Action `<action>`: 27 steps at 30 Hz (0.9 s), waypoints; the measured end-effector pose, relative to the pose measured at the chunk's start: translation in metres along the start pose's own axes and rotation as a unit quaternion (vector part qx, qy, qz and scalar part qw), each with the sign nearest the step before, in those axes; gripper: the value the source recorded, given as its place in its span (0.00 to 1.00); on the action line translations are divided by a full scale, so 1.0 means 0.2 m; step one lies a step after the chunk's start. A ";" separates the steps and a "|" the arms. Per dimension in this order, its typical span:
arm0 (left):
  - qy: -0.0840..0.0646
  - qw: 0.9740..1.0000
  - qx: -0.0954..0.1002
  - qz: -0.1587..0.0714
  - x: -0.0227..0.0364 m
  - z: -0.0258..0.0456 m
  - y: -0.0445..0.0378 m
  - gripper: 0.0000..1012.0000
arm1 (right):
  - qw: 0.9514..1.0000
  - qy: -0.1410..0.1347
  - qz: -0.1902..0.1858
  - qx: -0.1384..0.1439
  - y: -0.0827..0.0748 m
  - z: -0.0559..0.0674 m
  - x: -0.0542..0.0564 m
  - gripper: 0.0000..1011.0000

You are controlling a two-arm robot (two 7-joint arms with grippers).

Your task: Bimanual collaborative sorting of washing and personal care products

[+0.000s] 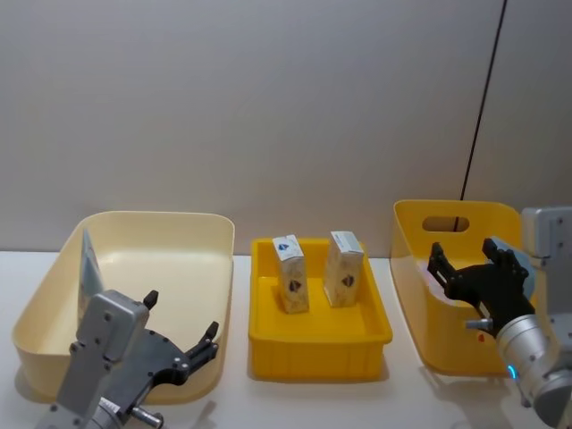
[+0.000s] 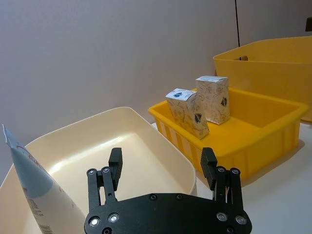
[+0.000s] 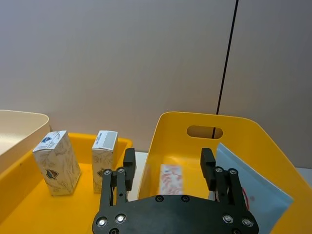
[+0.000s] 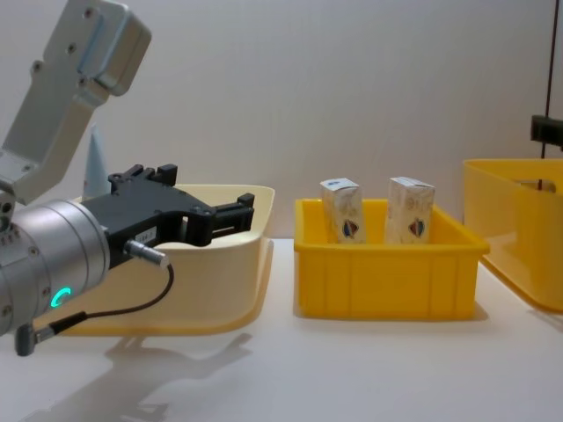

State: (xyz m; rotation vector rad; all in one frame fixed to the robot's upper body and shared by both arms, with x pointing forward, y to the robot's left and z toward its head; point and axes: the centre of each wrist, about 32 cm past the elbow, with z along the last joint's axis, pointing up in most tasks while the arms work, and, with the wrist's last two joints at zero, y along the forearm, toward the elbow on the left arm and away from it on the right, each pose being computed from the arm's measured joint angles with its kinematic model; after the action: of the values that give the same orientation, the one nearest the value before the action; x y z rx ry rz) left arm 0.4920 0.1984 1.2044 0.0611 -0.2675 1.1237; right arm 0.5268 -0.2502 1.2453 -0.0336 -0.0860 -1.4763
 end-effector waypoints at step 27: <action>0.000 1.000 0.000 0.000 0.000 0.000 0.000 0.99 | 0.998 0.011 0.056 0.041 0.00 0.02 0.00 0.99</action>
State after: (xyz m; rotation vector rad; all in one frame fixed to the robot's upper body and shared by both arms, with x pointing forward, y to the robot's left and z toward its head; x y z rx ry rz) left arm 0.4920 0.1984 1.2044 0.0612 -0.2676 1.1237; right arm 0.5264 -0.2496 1.2502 0.0448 -0.1249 -1.3603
